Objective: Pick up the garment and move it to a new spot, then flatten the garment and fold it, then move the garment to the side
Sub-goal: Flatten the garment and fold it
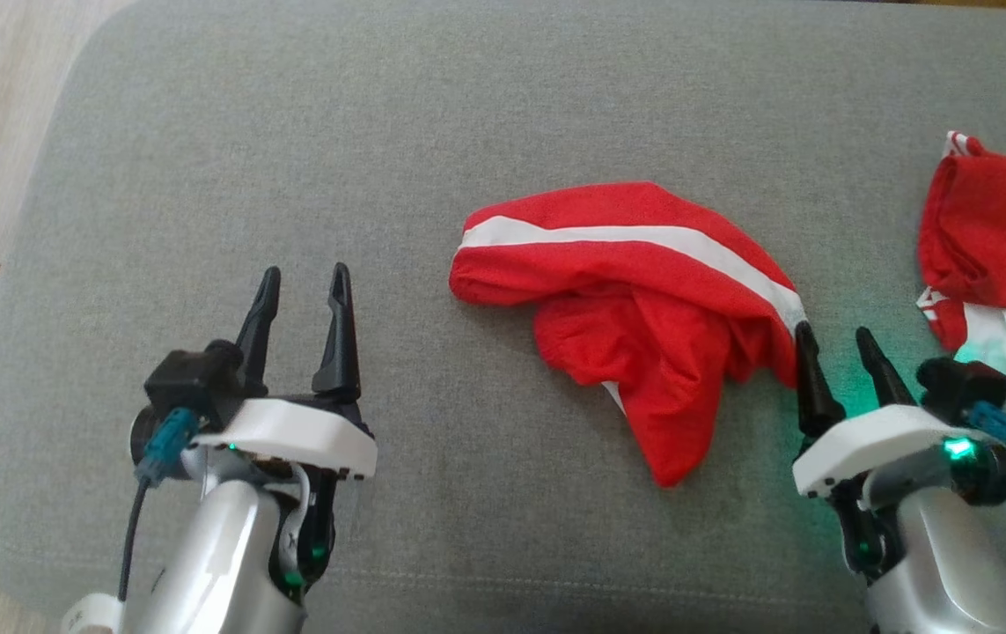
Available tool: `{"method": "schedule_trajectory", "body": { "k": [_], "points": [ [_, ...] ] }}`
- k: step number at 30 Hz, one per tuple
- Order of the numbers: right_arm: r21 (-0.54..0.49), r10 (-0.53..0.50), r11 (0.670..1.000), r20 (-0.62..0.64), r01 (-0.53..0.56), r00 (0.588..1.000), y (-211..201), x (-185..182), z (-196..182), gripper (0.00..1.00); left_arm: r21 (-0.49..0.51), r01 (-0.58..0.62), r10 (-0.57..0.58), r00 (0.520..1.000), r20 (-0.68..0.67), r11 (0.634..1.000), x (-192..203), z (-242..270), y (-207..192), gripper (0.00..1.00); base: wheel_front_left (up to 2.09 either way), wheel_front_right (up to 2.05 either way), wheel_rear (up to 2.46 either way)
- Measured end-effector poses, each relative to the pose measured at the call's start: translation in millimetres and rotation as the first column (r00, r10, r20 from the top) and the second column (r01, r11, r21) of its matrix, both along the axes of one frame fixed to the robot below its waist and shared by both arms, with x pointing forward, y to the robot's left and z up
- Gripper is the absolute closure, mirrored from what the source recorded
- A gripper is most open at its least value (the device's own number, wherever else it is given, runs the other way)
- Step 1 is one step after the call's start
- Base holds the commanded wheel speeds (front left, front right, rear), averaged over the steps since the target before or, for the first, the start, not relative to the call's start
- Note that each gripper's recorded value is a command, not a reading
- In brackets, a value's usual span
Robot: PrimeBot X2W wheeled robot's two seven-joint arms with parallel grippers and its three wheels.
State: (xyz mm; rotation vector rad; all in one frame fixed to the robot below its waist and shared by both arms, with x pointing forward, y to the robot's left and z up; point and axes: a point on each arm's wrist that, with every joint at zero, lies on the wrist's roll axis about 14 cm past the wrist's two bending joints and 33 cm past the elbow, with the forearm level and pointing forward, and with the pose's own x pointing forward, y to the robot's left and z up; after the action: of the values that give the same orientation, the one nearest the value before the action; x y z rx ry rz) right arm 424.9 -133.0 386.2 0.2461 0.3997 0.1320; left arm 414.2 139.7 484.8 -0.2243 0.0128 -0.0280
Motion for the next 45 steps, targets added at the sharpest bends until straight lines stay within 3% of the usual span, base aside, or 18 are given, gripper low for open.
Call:
{"method": "schedule_trajectory", "body": {
  "k": [13,14,15,16,21,27,32,36,42,45],
  "points": [
    [-0.131,0.125,0.982,-0.067,-0.133,0.990,20,1,-18,0.00,0.007,-0.031,0.031,0.999,-0.018,1.000,0,-7,12,0.00,0.00,0.00,0.00],
    [-0.131,0.125,0.982,-0.067,-0.133,0.990,20,1,-18,0.10,0.007,-0.031,0.031,0.999,-0.018,1.000,0,-7,12,0.00,0.00,0.00,0.00],
    [-0.132,0.127,0.982,-0.068,-0.135,0.990,20,1,-18,0.82,0.006,-0.032,0.033,0.999,-0.019,0.999,0,-7,14,0.00,0.00,0.00,0.00],
    [-0.132,0.127,0.982,-0.068,-0.135,0.990,20,1,-18,1.00,0.006,-0.032,0.033,0.999,-0.019,0.999,0,-7,14,0.00,0.00,0.00,0.00],
    [-0.153,0.119,0.980,-0.052,-0.126,0.992,15,3,-14,1.00,0.005,-0.047,0.047,0.999,-0.017,0.999,1,-7,19,0.00,0.00,0.00,0.00],
    [-0.258,0.094,0.964,0.097,-0.067,0.991,-7,21,24,1.00,0.012,-0.018,0.018,1.000,-0.003,1.000,5,-3,11,0.00,0.00,0.00,0.00],
    [-0.380,0.124,0.925,0.278,-0.010,0.952,-18,34,77,1.00,0.023,0.043,-0.044,0.999,0.024,0.999,20,4,-4,0.00,0.00,0.00,0.00],
    [-0.435,0.173,0.900,0.352,-0.002,0.920,-13,27,102,1.00,0.027,0.105,-0.106,0.994,0.028,0.994,36,6,-20,0.00,0.00,0.00,0.00],
    [-0.448,0.210,0.893,0.336,-0.040,0.918,-5,7,96,1.00,0.044,0.262,-0.257,0.961,-0.107,0.964,60,-17,-55,0.00,0.00,0.00,0.00],
    [-0.450,0.212,0.892,0.329,-0.044,0.920,-5,5,93,1.00,-0.007,0.319,-0.312,0.925,-0.216,0.948,69,-35,-69,0.00,0.00,0.00,0.00]
  ]
}}
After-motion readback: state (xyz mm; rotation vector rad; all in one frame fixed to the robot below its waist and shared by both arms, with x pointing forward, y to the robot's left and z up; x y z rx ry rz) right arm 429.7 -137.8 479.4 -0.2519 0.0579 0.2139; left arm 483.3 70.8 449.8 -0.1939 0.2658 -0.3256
